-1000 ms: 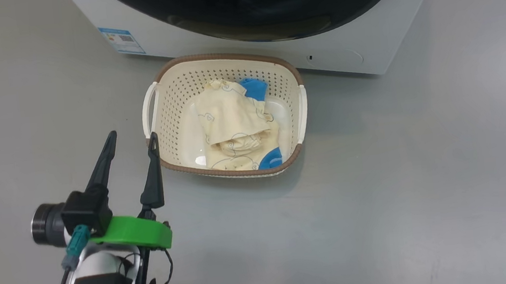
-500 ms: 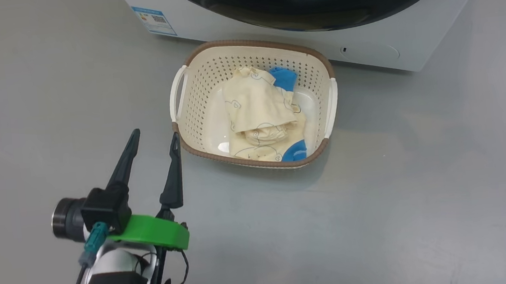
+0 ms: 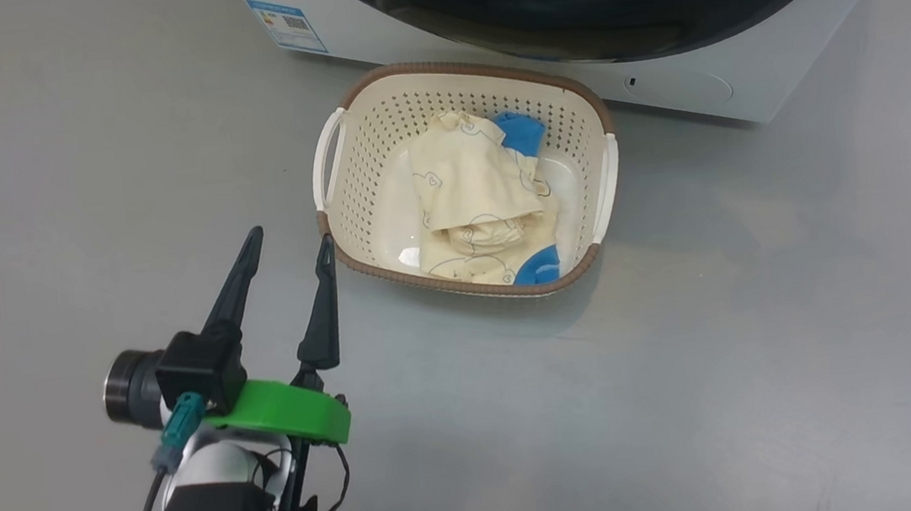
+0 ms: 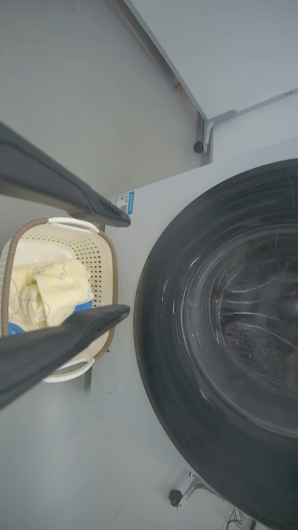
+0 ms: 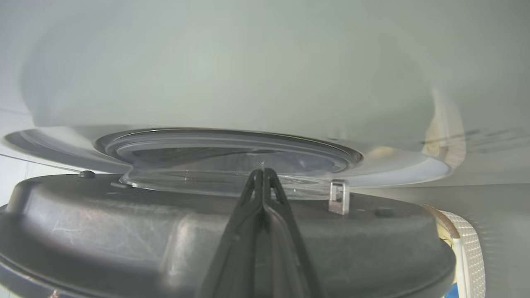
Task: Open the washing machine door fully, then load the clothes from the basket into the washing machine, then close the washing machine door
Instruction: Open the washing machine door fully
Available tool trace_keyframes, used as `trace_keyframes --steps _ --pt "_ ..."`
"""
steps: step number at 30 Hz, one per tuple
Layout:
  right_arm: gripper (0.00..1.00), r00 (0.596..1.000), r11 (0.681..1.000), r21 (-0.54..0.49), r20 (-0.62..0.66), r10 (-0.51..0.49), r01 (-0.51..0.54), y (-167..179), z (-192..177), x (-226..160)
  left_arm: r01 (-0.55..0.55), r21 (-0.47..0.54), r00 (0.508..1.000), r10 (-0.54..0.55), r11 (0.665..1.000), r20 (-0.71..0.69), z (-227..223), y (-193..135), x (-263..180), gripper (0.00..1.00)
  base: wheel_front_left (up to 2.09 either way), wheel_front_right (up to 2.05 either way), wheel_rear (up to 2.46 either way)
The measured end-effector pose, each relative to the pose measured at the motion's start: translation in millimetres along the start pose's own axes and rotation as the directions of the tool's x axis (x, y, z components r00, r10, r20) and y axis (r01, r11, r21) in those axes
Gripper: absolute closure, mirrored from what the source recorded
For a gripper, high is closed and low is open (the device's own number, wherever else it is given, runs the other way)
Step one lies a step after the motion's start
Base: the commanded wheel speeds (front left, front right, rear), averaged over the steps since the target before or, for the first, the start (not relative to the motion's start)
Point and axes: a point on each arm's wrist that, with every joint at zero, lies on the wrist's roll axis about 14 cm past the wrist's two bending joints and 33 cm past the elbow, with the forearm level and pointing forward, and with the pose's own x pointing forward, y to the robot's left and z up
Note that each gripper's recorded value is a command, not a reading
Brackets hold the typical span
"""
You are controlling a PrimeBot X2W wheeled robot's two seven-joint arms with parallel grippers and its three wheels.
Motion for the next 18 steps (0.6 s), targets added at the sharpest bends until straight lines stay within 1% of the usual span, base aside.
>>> trace_keyframes --steps 5,11,14,18 --pt "1.00 0.998 1.000 -0.006 -0.056 -0.008 0.007 -2 -8 -2 0.003 -0.007 1.000 -0.003 1.000 0.006 1 -2 3 0.00 0.00 0.00 0.00" --pt "1.00 0.993 1.000 0.019 -0.120 0.015 -0.013 1 -19 -10 0.014 -0.010 1.000 -0.014 1.000 0.010 3 -6 4 0.00 0.00 0.00 0.00" --pt "1.00 0.984 0.998 0.045 -0.169 0.053 -0.046 7 -30 -15 0.021 -0.012 1.000 -0.021 1.000 0.016 5 -9 5 0.00 0.00 0.00 0.00" --pt "1.00 0.963 0.993 0.073 -0.247 0.110 -0.095 17 -50 -19 0.029 -0.014 0.999 -0.029 0.999 0.020 6 -12 6 0.00 0.00 0.00 0.00"
